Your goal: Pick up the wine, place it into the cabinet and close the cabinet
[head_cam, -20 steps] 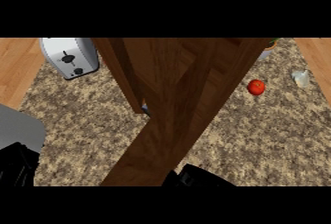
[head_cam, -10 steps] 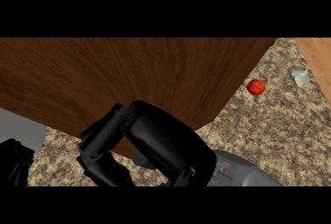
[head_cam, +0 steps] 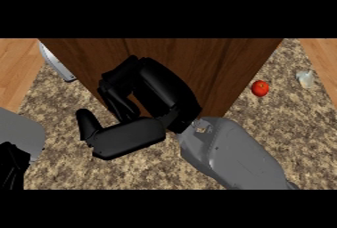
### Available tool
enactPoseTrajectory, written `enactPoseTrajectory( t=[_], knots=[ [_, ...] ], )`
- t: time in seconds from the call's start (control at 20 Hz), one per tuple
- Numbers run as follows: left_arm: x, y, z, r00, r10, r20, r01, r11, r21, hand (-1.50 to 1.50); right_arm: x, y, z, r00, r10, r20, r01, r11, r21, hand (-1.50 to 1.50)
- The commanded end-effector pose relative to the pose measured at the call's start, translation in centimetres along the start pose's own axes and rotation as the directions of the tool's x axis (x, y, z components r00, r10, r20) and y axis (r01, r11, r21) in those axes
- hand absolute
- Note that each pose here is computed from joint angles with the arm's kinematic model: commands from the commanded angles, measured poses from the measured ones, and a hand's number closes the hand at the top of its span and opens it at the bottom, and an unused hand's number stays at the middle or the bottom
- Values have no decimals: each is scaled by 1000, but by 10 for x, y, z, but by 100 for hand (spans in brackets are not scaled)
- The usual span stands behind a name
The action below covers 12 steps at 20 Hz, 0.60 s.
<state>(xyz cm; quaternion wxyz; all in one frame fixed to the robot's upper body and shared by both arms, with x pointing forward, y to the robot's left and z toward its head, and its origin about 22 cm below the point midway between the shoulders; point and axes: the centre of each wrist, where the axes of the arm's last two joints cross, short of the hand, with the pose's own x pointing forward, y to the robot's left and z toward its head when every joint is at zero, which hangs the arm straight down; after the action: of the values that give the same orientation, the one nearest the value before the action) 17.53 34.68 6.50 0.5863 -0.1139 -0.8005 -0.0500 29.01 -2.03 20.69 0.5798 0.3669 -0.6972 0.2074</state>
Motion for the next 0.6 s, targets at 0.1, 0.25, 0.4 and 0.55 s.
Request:
enactPoseTrajectory(
  t=[0.1,0.25,0.4,0.55],
  knots=[
    [13,-8,-3,1000,8,3,-8,1000,-10,150,-13,-39,-14,998,-33,-55,28,997,-77,150],
    [-2,-24,2,1000,-6,2,6,1000,-5,150,-31,-51,-12,998,-33,-59,28,996,-89,150],
    [-12,-6,13,1000,-17,-2,17,1000,-12,150,-28,-79,-21,998,-14,-57,5,988,-157,150],
    [2,2,-7,1000,-24,-1,24,1000,5,150,-41,-87,-18,999,17,-52,-25,987,-159,150]
  ],
)
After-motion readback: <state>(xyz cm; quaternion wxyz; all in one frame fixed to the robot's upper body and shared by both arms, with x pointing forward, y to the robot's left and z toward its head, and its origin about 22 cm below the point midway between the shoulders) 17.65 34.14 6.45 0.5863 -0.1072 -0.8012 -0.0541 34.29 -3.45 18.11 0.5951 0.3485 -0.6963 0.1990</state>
